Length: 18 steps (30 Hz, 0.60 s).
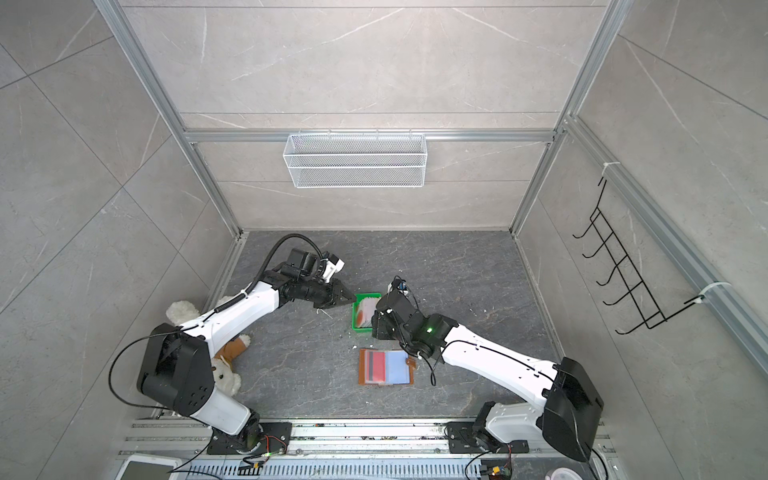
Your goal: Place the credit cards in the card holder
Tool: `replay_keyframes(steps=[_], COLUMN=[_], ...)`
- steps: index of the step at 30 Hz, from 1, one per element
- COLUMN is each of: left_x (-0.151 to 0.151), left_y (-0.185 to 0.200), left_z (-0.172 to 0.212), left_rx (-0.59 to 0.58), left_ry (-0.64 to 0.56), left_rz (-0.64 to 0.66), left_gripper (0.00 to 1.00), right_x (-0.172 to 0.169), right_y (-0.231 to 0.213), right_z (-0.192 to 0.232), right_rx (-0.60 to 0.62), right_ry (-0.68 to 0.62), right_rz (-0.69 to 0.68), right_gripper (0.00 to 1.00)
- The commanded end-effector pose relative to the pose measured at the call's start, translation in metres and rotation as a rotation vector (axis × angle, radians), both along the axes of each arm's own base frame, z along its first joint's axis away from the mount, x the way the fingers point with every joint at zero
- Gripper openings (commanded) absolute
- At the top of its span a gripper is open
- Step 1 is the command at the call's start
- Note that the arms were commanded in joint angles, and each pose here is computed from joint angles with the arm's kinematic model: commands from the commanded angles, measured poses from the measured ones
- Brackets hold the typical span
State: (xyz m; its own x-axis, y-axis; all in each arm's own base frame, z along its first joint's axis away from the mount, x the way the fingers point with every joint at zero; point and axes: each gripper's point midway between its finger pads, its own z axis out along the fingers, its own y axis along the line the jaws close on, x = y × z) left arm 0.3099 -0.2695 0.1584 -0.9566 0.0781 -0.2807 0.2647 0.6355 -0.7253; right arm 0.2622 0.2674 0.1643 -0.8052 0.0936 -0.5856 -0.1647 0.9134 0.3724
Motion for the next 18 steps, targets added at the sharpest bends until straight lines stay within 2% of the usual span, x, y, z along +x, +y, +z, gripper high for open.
replay_keyframes(steps=[1, 10, 15, 17, 18], left_x=[0.011, 0.019, 0.030, 0.043, 0.046], left_y=[-0.005, -0.002, 0.004, 0.002, 0.002], left_z=[0.008, -0.018, -0.024, -0.011, -0.008], left_rx=[-0.018, 0.045, 0.079, 0.022, 0.033], left_ry=[-0.031, -0.009, 0.017, -0.058, -0.070], left_rz=[-0.016, -0.018, -0.022, 0.023, 0.017], left_gripper=[0.18, 0.18, 0.18, 0.20, 0.20], right_x=[0.010, 0.029, 0.045, 0.051, 0.054], right_y=[0.004, -0.001, -0.001, -0.003, -0.004], right_z=[-0.003, -0.032, -0.040, -0.034, -0.031], right_rx=[-0.024, -0.039, 0.017, -0.022, -0.058], right_ry=[0.004, 0.005, -0.038, -0.060, -0.056], right_rz=[0.030, 0.020, 0.004, 0.022, 0.041], right_gripper=[0.64, 0.70, 0.71, 0.73, 0.74])
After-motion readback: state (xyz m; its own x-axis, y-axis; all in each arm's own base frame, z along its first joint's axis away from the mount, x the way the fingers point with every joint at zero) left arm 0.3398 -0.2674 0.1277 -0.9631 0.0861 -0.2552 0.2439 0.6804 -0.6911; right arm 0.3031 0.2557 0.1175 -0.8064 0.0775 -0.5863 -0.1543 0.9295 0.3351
